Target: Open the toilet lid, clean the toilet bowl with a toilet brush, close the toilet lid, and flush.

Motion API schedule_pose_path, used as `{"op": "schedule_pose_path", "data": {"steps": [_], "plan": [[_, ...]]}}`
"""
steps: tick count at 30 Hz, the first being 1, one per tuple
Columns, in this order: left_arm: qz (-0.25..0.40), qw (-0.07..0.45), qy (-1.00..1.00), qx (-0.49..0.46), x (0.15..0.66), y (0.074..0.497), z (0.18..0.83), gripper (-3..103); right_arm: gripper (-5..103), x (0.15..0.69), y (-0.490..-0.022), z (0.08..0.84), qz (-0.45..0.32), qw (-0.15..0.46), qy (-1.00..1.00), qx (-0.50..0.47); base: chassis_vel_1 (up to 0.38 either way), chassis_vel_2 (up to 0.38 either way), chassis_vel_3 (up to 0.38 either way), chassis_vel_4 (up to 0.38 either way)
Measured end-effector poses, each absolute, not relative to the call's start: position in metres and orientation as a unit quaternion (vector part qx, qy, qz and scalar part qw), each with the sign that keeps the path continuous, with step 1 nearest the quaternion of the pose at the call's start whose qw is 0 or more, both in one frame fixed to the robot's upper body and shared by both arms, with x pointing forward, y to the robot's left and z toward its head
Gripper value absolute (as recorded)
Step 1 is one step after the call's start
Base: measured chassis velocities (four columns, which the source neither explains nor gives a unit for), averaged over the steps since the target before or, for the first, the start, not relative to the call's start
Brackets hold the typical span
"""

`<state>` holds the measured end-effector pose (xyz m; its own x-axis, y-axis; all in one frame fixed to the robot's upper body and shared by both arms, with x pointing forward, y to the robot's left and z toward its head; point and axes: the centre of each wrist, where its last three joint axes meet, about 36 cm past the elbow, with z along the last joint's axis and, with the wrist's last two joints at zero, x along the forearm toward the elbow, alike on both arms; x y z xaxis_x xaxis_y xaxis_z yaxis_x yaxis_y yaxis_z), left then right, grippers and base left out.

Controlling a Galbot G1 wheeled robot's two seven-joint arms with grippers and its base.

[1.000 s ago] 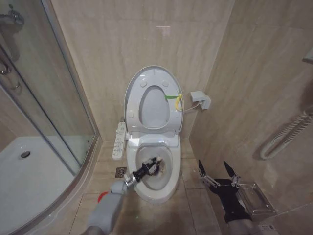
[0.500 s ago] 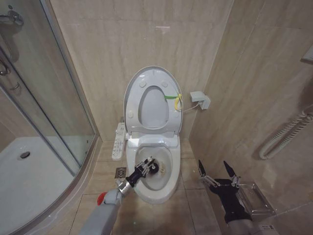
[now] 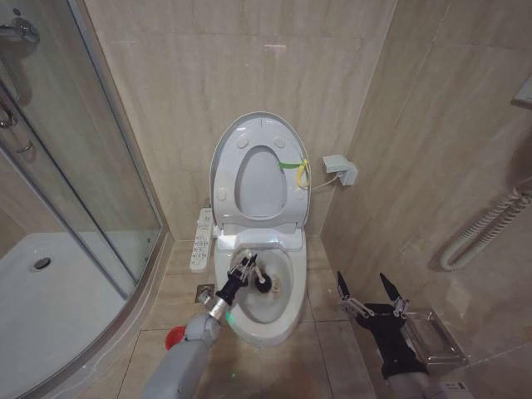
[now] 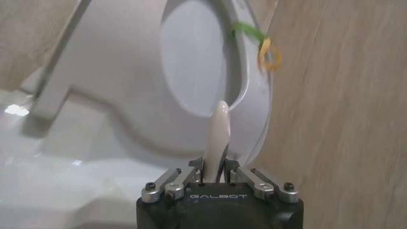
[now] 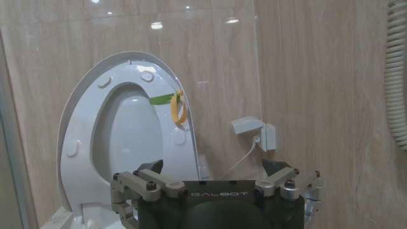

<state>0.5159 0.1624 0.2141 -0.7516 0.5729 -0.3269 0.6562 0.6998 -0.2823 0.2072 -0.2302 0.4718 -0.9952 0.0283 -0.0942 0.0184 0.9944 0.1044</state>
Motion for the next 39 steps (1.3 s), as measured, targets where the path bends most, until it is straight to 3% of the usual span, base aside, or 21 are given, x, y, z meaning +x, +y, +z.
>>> {"op": "schedule_pose_path", "data": {"steps": [7,15,26,33,39], "plan": [[-0.192,0.118,0.911,0.345,0.519,0.153,0.207,20,100,0.207,-0.230,0.472,0.052,0.048,0.997,0.012,0.000,0.000,0.000,0.000],[-0.089,0.145,0.905,0.390,0.546,0.157,0.203,19,100,0.207,-0.230,0.472,0.052,0.048,0.997,0.012,0.000,0.000,0.000,0.000],[-0.150,0.157,0.884,0.414,0.564,0.119,0.228,19,100,0.207,-0.230,0.472,0.052,0.048,0.997,0.012,0.000,0.000,0.000,0.000],[-0.053,0.163,0.876,0.451,0.572,0.130,0.216,19,100,0.207,-0.230,0.472,0.052,0.048,0.997,0.012,0.000,0.000,0.000,0.000],[-0.029,0.170,0.873,0.456,0.578,0.135,0.219,19,100,0.207,-0.230,0.472,0.052,0.048,0.997,0.012,0.000,0.000,0.000,0.000]]}}
